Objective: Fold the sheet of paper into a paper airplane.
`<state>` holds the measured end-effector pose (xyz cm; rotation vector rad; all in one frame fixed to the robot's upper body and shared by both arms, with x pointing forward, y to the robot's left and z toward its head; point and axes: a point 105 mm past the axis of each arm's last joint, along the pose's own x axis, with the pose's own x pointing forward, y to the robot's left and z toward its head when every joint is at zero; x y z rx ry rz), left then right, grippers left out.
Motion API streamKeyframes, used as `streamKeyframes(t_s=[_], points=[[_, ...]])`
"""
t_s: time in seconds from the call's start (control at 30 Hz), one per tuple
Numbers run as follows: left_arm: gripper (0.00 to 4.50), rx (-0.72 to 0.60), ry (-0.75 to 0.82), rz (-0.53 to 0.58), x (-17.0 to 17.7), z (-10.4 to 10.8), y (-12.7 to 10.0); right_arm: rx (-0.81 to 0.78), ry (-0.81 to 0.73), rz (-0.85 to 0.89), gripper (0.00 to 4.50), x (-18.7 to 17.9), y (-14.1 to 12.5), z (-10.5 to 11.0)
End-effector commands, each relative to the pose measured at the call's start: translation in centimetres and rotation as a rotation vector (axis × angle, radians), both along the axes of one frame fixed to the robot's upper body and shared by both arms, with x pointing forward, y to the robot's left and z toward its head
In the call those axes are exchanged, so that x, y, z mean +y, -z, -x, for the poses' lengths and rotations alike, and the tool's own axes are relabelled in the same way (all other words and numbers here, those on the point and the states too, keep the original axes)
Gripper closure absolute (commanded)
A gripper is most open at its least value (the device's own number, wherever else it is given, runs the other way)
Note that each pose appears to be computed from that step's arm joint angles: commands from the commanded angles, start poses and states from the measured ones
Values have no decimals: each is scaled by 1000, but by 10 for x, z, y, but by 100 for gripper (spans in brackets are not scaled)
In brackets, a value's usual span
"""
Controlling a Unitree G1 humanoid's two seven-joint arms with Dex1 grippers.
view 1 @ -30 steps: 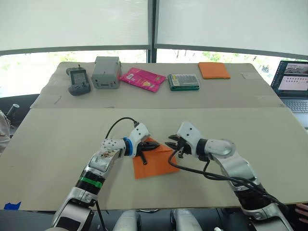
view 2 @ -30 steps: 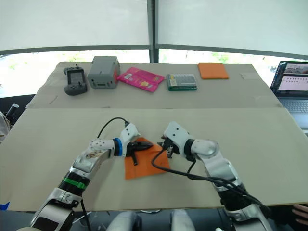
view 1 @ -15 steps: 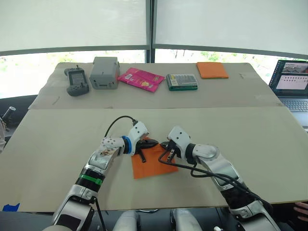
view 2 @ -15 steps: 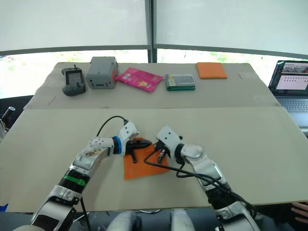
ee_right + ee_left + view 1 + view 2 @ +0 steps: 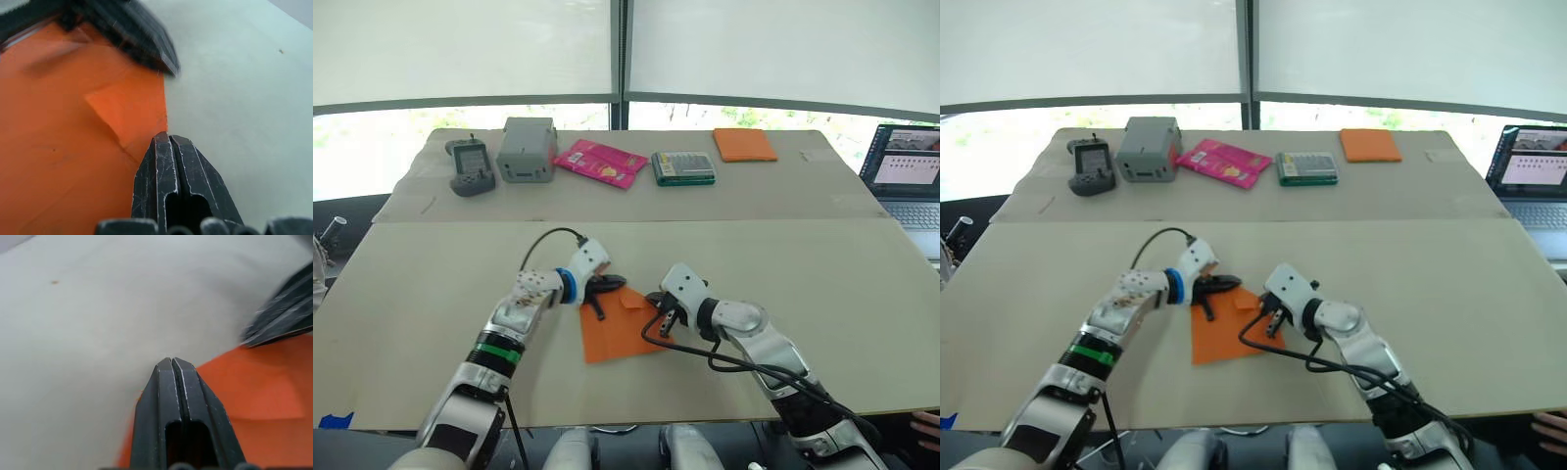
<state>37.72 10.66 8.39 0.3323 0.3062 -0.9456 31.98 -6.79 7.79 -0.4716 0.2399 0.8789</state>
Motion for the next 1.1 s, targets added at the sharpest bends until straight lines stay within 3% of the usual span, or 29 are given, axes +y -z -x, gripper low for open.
streamKeyframes(t_s=[0.03,0.13,0.33,0.43,0.67,0.83,1.1], points=[[450,-10,-61,-51,22,-8,3,69,34,58,449,-10,21,2],[450,-32,-46,-13,14,-10,-8,69,30,53,449,-8,21,2],[450,-72,43,258,-26,0,-46,78,31,50,449,-8,23,4],[450,-26,95,307,-40,11,-44,85,32,46,449,-7,23,5],[450,41,115,120,-43,20,-6,81,36,43,449,-7,20,4],[450,40,132,64,-38,20,-7,81,40,44,449,-9,21,4],[450,75,181,-19,-43,32,15,32,41,9,449,-2,8,-2]])
